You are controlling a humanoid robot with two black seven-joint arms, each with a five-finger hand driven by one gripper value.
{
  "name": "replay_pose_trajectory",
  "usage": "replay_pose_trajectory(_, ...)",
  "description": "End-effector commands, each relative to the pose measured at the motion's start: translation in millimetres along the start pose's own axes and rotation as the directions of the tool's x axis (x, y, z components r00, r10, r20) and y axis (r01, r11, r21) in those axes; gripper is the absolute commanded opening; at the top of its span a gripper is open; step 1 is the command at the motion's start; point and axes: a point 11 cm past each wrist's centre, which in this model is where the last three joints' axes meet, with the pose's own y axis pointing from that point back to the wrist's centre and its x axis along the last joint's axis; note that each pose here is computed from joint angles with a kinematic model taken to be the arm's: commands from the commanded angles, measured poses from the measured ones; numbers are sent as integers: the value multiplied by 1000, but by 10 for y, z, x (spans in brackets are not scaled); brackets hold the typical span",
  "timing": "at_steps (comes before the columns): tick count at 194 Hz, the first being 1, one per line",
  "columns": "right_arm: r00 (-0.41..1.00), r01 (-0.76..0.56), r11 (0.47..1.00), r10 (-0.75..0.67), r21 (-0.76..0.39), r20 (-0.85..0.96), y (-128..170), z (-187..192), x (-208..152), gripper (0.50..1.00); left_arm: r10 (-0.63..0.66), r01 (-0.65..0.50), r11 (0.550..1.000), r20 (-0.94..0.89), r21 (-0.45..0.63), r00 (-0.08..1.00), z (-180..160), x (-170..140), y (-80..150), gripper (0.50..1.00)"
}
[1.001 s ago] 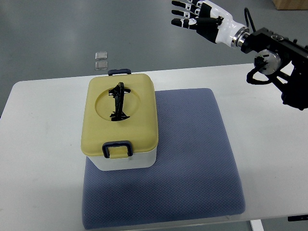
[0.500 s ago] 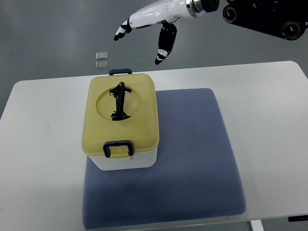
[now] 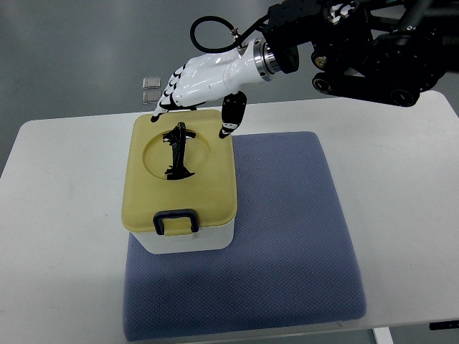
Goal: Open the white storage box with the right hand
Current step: 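Lower the right hand and grasp the black handle on the lid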
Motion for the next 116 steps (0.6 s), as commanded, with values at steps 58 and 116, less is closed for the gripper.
replay_pose_trajectory(58,1000,-25,1000,25,13,11,-196,-30,-181,803,5,-5,1000,-2,2,1000,-9,17,0,1000)
replay_pose_trajectory(116,999,-47,999,46,27,15,-245,-69,-210,500,5,-5,1000,-2,2,1000,-9,17,0,1000)
